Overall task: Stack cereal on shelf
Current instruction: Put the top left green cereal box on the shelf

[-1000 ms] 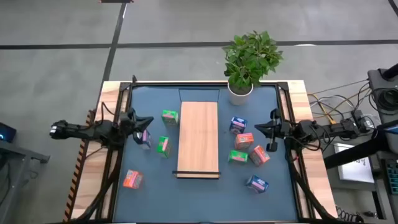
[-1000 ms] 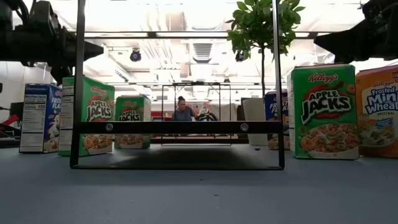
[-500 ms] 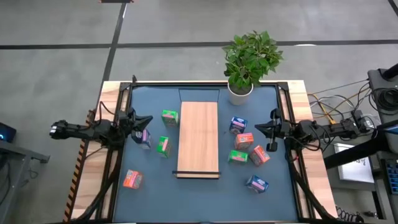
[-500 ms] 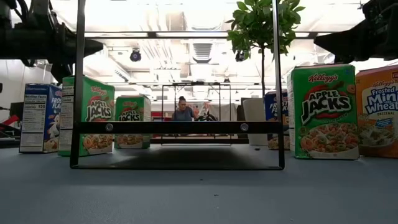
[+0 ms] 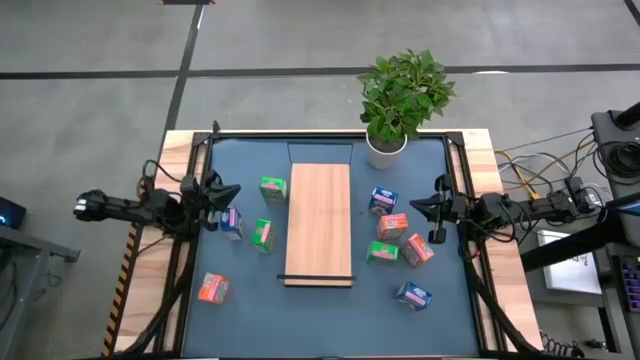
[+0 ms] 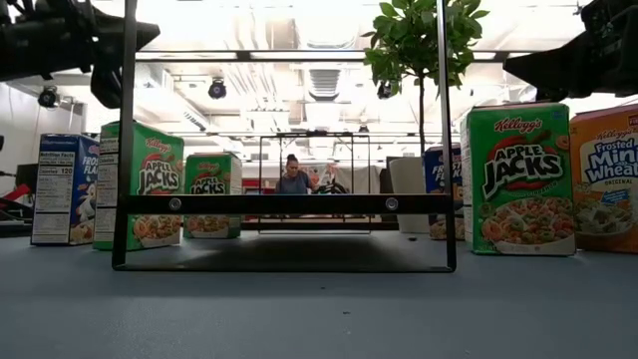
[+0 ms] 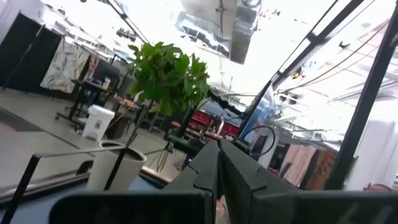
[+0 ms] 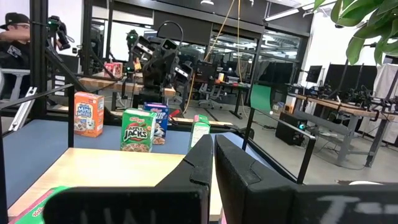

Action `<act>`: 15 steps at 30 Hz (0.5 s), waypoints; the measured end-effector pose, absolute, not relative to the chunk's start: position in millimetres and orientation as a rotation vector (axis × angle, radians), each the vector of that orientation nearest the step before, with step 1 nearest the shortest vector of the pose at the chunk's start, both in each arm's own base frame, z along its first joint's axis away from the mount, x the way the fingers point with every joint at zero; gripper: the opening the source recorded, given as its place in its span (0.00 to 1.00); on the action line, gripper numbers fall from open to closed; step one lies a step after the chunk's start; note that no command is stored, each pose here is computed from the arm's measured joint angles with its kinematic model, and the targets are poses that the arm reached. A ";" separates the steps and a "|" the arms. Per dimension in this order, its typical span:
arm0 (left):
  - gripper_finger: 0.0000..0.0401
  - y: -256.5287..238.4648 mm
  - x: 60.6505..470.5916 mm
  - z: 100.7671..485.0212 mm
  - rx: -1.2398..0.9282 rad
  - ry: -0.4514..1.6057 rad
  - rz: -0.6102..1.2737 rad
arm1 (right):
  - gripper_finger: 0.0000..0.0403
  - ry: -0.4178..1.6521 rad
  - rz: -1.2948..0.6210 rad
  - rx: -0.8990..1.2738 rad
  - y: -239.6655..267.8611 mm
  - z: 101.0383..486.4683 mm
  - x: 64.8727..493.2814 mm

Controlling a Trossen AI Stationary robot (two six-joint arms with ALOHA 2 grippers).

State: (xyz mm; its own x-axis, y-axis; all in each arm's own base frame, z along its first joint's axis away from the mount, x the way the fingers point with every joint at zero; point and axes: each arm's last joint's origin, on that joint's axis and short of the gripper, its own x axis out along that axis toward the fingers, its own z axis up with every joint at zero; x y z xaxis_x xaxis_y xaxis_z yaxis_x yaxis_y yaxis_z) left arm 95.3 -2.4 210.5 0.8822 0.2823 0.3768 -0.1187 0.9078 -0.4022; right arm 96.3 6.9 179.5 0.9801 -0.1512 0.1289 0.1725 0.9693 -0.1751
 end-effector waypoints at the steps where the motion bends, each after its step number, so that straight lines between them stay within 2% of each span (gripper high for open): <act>1: 0.00 -2.6 96.7 210.4 -0.379 -0.441 0.215 | 0.02 -0.115 -0.164 -0.187 6.9 179.6 96.2; 6: 0.00 -3.9 104.9 213.8 -0.375 -0.408 0.219 | 0.02 -0.113 -0.165 -0.213 6.9 179.5 96.3; 11: 0.00 -6.2 119.5 234.6 -0.345 -0.356 0.229 | 0.02 -0.113 -0.166 -0.213 6.9 179.5 96.2; 15: 0.00 -8.8 136.7 255.7 -0.240 -0.212 0.252 | 0.02 -0.116 -0.166 -0.213 6.9 179.8 96.2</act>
State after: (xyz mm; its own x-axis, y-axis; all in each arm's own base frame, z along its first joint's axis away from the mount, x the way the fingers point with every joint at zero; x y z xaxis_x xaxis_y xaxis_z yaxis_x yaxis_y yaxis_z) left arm 136.7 -8.8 255.7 0.9464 0.2705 0.1765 -0.2202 0.9401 -0.2602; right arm 96.2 6.9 179.8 0.9796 -0.1513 0.1322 0.1758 0.9639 -0.2002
